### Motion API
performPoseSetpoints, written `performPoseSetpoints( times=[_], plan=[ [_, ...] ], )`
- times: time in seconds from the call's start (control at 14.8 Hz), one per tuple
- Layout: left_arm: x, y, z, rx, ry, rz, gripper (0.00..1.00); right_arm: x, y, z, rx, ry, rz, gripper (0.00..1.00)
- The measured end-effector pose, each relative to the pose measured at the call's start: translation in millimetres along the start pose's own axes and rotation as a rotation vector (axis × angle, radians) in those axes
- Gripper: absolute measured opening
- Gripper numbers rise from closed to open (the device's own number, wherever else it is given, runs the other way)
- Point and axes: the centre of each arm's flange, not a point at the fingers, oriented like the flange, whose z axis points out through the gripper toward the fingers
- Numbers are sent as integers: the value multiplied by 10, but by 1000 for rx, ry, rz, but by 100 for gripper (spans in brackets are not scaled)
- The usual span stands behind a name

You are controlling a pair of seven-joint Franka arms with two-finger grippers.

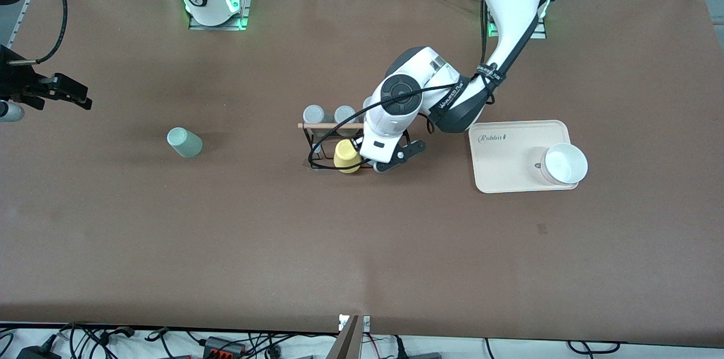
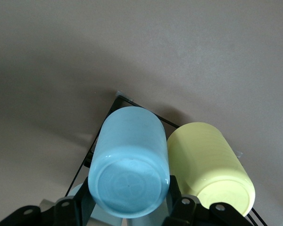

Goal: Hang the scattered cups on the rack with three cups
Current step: 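Hang the light blue cup on the rack peg beside the yellow cup, then open and withdraw the left gripper while the right gripper reaches the teal cup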

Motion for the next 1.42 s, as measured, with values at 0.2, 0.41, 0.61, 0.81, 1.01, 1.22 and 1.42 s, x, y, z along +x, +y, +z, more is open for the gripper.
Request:
performPoseSetpoints(
  times=[0.2,0.41,0.61,0.81,1.01,1.22,1.42],
  plan=[
    [7,1,31,7,12,7,64,0,0,4,0,-1,0,100],
    [14,5,81,11,13,10,64,-1,0,5,0,-1,0,100],
    [14,11,79,7,15,10,72,-1,0,6,0,-1,0,100],
    [18,26,48,0,20,11,87,-1,1,6,0,-1,0,100],
    [52,41,-77,-1,69,30,89,-1,2,6,0,-1,0,100],
    [56,26,-244,5,82,30,86,18,1,47,1,-8,0,100],
    [55,17,-463,0,94,26,73,70,-27,124,2,-16,-5,100]
  ],
)
